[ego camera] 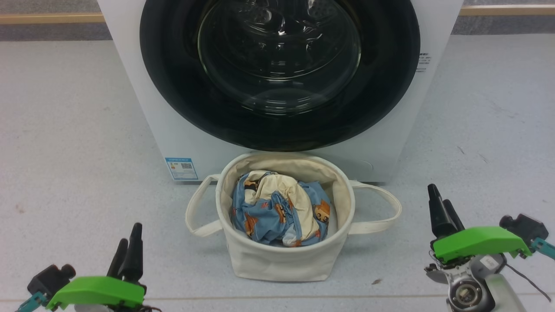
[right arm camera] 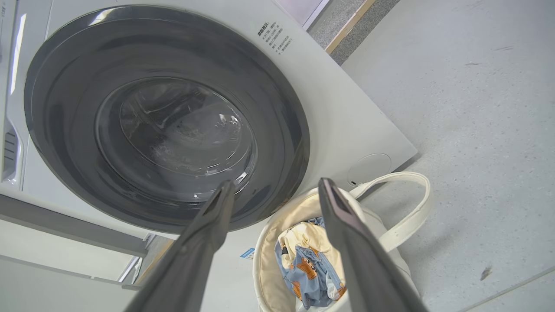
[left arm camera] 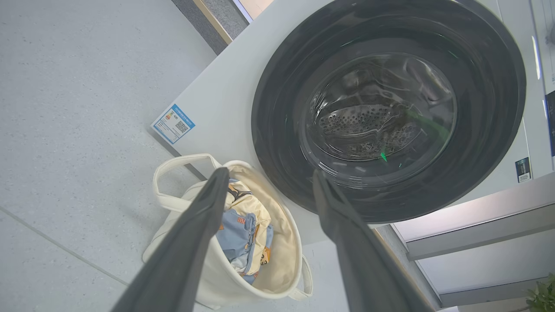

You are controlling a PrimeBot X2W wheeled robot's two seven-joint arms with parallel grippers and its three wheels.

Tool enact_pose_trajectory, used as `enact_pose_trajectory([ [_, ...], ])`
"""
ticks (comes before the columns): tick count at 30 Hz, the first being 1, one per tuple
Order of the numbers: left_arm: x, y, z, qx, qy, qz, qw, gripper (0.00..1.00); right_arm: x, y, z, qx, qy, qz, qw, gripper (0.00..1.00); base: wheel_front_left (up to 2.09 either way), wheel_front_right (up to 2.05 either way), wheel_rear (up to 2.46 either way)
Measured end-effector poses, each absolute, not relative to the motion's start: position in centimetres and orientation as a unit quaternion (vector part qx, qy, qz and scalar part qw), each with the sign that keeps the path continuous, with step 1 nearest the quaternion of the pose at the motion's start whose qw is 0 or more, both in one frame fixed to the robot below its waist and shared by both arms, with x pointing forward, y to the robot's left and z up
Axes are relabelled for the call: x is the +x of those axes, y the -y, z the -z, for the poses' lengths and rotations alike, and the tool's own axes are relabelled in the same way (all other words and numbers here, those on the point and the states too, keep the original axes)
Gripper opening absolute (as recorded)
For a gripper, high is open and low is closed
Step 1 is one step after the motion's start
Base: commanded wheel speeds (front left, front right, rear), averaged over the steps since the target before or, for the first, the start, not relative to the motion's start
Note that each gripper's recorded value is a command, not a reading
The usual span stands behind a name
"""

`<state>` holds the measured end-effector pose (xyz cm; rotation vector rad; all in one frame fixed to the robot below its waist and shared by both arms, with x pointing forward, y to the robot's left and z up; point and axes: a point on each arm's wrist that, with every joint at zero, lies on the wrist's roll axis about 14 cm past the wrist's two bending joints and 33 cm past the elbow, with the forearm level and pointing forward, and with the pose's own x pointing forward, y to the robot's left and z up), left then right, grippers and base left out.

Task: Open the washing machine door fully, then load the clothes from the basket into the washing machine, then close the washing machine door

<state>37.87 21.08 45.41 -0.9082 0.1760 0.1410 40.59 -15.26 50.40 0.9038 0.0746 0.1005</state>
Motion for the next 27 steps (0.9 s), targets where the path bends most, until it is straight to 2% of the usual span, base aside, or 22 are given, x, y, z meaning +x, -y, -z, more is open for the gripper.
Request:
enact_pose_trajectory([
  [14, 38.6, -22.0, -46.3, -0.364, -0.068, -0.061, 0.927, 1.0, 41.4, 14.2, -51.7, 0.347, -0.017, -0.078, 0.935, 1.0, 0.0, 0.0, 0.0],
  [27, 38.9, -23.2, -47.6, -0.29, -0.042, -0.057, 0.954, 1.0, 41.7, 12.4, -52.8, 0.276, 0.0, -0.112, 0.955, 1.0, 0.0, 0.0, 0.0],
])
